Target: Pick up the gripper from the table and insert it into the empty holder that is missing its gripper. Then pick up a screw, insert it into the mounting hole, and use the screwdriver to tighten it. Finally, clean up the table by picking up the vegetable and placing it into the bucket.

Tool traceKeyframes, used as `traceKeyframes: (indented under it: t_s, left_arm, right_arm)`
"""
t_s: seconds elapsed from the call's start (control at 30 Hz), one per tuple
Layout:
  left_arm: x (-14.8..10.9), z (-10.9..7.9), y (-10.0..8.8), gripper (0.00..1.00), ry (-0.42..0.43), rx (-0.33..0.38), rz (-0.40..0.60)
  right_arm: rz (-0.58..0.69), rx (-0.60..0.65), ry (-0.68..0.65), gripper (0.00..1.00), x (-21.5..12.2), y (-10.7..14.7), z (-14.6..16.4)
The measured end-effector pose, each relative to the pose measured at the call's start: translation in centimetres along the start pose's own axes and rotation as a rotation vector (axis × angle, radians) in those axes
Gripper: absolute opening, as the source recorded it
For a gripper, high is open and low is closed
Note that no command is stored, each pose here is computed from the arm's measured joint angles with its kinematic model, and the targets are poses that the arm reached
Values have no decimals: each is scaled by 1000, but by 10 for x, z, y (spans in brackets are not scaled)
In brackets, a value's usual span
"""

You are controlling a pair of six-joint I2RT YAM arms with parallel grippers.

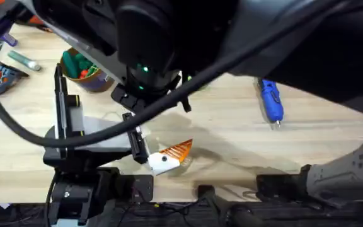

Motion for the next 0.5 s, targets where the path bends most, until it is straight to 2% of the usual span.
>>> traceKeyframes:
  t_s: [0.5]
  left_arm:
    - [0,0,0,988,0,0,0]
  right_arm:
    - [24,-1,-9,7,9,1,3]
Point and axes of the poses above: each hand's point on the last joint's axis, 136 mm out from that joint toward the fingers, its own x axis out along the fingers, its own z axis along the line the jaws close on, y = z × x, the point moved 1 cm from there along -x, back along the fingers, and after that the axes turned 14 degrees about x, right-handed, at the moved point
